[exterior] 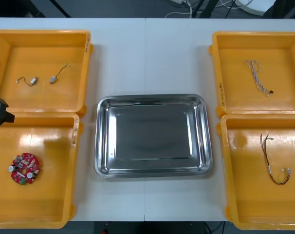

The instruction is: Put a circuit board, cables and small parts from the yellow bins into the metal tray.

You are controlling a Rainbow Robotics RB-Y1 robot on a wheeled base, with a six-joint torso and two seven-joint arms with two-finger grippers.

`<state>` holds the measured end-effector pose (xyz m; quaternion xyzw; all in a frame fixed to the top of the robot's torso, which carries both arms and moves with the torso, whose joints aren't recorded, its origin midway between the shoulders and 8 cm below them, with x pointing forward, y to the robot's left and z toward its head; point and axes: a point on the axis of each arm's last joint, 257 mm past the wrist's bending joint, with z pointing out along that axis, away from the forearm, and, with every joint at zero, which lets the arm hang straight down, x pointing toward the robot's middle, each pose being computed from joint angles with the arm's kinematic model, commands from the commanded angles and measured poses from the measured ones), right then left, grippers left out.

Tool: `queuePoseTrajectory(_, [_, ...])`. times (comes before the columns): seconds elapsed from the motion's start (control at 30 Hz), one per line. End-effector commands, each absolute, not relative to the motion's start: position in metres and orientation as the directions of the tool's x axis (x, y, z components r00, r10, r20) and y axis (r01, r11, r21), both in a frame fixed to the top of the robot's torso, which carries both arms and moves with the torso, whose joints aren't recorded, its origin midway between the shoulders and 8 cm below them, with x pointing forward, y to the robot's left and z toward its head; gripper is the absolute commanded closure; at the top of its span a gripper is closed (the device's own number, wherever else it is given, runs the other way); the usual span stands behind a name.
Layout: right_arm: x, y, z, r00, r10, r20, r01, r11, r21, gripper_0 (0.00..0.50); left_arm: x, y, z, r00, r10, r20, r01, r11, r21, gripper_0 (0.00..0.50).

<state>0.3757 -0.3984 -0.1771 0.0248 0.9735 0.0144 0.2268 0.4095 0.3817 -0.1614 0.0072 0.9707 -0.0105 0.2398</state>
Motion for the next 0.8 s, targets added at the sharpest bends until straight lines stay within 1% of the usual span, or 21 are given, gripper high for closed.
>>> queuePoseTrajectory(0.03, [0.385,-0.410,-0.146,-0.860,0.081,-0.505,0.081,0.996,0.022,0.000,0.419,0.379,-0.144,-0.860,-0.104,-0.499,-0.074,0.994,-0.081,0.000])
queuePoseTrajectory(0.77, [0.385,-0.410,-0.146,-0.860,0.081,-0.505,0.081,0.996,0.022,0.000,0.419,0.379,-0.144,-0.860,-0.104,-0.499,-0.074,0.994,-0.081,0.000])
queuePoseTrajectory(0.8, [0.385,-0.410,-0.146,-0.860,0.081,-0.505,0.081,0.996,0.022,0.000,0.408,0.377,-0.169,-0.890,-0.122,-0.439,-0.087,0.991,-0.099,0.000])
